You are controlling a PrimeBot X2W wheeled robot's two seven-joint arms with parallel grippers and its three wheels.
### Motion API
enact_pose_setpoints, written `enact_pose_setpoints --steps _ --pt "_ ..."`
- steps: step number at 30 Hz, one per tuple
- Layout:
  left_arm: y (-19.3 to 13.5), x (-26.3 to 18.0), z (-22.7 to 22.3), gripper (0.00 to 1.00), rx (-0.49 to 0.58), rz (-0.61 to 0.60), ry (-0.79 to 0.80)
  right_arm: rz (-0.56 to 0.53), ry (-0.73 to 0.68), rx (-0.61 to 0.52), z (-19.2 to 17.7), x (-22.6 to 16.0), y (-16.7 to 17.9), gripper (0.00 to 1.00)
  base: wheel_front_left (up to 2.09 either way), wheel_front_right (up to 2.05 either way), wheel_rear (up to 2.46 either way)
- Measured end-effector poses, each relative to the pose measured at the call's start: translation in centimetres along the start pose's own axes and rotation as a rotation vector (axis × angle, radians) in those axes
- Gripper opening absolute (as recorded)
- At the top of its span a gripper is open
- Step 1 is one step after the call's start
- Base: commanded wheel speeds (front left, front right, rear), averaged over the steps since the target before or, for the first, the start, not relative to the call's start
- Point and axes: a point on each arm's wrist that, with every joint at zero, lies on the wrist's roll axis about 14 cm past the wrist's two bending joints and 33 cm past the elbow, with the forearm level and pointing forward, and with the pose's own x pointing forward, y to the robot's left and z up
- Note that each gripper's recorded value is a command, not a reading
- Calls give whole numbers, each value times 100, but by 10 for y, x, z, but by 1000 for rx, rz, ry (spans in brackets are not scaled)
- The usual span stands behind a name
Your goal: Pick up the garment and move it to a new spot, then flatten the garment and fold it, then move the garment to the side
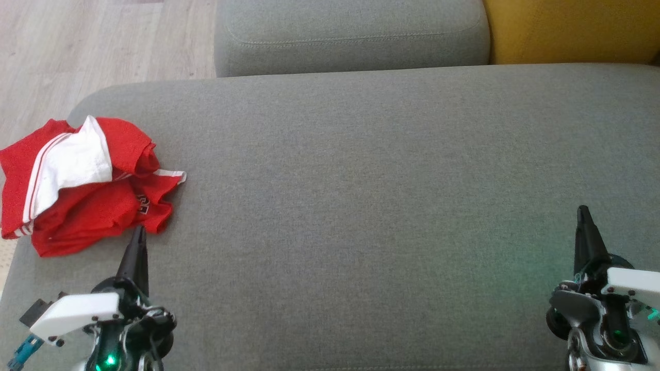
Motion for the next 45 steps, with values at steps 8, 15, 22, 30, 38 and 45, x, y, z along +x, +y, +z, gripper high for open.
enact_pose_setpoints --steps 8,15,22,30,38,45 --pt "0 0 0 0 0 0 0 0 0 0 0 0 0 0 0 0 0" --pt "0 0 0 0 0 0 0 0 0 0 0 0 0 0 0 0 0" --pt "0 0 0 0 0 0 0 0 0 0 0 0 0 0 0 0 0" --pt "0 0 0 0 0 0 0 0 0 0 0 0 0 0 0 0 0" --pt "0 0 0 0 0 0 0 0 0 0 0 0 0 0 0 0 0" --pt "0 0 0 0 0 0 0 0 0 0 0 0 0 0 0 0 0"
